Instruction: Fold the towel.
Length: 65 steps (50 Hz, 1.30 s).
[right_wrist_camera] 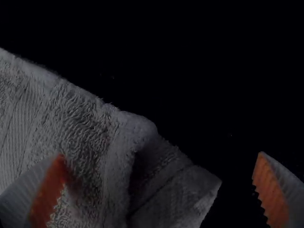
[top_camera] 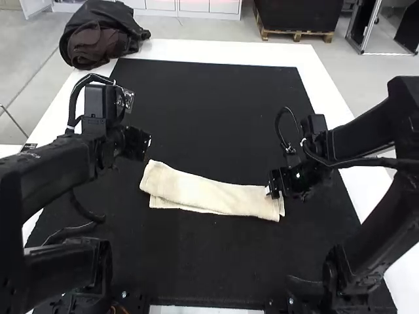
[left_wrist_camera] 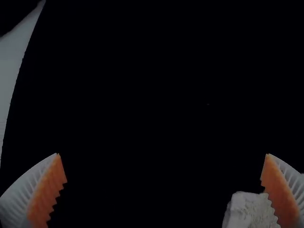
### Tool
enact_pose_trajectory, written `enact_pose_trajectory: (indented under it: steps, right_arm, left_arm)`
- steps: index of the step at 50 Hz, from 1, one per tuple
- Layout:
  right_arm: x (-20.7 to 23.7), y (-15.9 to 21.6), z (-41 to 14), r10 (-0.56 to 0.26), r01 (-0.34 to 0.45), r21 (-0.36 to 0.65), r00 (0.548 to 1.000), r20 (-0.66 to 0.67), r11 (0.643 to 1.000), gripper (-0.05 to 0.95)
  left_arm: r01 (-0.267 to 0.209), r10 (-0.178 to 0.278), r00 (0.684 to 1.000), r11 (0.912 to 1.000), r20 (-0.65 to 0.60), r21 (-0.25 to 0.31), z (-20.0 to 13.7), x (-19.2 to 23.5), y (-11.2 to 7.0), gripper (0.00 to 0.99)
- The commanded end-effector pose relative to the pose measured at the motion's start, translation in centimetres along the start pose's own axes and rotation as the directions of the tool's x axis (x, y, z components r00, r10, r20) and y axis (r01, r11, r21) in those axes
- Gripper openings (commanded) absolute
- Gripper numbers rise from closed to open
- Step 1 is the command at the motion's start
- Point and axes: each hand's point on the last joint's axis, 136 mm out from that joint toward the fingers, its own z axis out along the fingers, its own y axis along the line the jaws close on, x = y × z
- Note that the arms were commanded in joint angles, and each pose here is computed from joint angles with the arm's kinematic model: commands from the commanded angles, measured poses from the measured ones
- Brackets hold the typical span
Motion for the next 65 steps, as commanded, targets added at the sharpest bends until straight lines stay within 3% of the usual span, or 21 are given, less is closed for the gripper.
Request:
enact_pose_trajectory:
  steps: [1, 18, 20, 24, 29, 30, 32, 47, 65]
  right_arm:
    - [0.9, 0.1, 0.6, 0.002, -0.002, 0.010, 1.000, -0.024, 1.000, 0.90]
    - [1.6, 0.0, 1.2, 0.006, -0.006, 0.008, 0.999, -0.040, 1.000, 0.87]
    - [1.7, 0.0, 1.2, 0.006, -0.005, 0.007, 0.999, -0.043, 1.000, 0.78]
    - [1.6, 0.0, 1.3, -0.006, 0.006, 0.007, 0.999, -0.038, 1.000, 0.32]
    - [1.6, 0.0, 1.3, -0.017, 0.017, 0.005, 0.999, -0.038, 1.000, 0.25]
    - [1.5, 0.0, 1.3, -0.016, 0.016, 0.005, 0.999, -0.037, 1.000, 0.20]
    - [1.3, 0.0, 1.3, -0.012, 0.012, 0.003, 0.999, -0.032, 1.000, -0.02]
    - [0.2, 0.0, 0.5, -0.025, 0.025, -0.002, 1.000, -0.013, 1.000, -0.02]
    - [-3.4, 1.2, -3.9, 0.042, -0.039, -0.044, 0.996, 0.081, 0.998, -0.02]
  left_arm:
    - [0.010, -0.009, 0.999, 0.9997, 0.048, -0.023, -0.5, -1.9, 0.8, 0.957]
    - [0.008, -0.007, 0.998, 0.9997, 0.060, -0.024, -0.8, -2.2, 0.8, 0.957]
    - [0.010, -0.008, 0.998, 0.9996, 0.063, -0.025, -0.9, -2.2, 0.8, 0.957]
    - [0.010, -0.008, 0.998, 0.9996, 0.066, -0.026, -1.0, -2.2, 0.8, 0.957]
    - [0.011, -0.009, 0.998, 0.9996, 0.066, -0.026, -1.0, -2.1, 0.8, 0.957]
    - [0.008, -0.007, 0.998, 0.9997, 0.066, -0.023, -1.0, -2.1, 0.7, 0.957]
    - [0.008, -0.007, 0.998, 0.9998, 0.063, -0.019, -1.0, -2.0, 0.7, 0.957]
    - [0.011, -0.010, 0.998, 0.9997, 0.064, -0.022, -1.0, -2.0, 0.7, 0.956]
    - [0.011, -0.010, 0.999, 0.9998, 0.045, -0.019, -0.8, -1.1, 0.6, 0.951]
